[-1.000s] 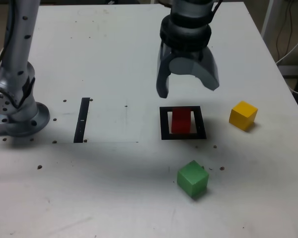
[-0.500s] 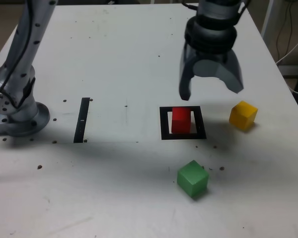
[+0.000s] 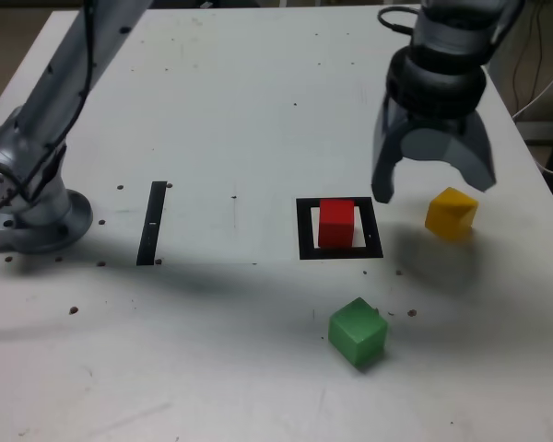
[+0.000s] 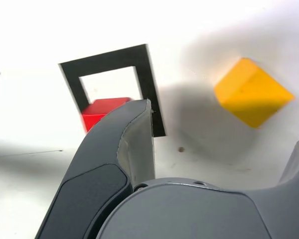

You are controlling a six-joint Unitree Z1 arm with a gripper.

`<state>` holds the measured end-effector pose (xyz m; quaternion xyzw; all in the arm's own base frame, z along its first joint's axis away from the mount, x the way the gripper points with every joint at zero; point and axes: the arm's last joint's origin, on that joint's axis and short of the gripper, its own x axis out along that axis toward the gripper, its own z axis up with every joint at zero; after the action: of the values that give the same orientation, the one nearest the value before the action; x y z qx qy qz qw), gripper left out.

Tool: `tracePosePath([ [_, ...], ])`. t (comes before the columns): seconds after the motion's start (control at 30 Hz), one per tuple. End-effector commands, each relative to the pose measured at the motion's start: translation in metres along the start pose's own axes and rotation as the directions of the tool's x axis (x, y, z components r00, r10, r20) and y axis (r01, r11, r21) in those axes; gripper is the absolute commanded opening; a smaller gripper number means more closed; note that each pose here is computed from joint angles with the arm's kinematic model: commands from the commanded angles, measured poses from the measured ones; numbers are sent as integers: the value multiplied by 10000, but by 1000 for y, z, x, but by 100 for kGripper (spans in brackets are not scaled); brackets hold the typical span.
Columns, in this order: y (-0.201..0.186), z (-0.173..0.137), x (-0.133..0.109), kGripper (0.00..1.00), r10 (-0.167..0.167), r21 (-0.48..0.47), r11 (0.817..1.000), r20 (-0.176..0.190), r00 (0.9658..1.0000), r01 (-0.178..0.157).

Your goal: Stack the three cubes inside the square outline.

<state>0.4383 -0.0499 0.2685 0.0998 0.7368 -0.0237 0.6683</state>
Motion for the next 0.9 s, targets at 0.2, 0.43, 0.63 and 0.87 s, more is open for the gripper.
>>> tracePosePath([
  [0.2,-2,17,8,100,17,680,9977,-36,10000,-14],
  [0.43,-2,23,11,100,51,915,9958,-105,9999,-41],
  [0.63,-2,26,13,100,74,1280,9918,-91,9999,-61],
  [0.87,1,29,13,100,280,2750,9610,114,9995,-301],
])
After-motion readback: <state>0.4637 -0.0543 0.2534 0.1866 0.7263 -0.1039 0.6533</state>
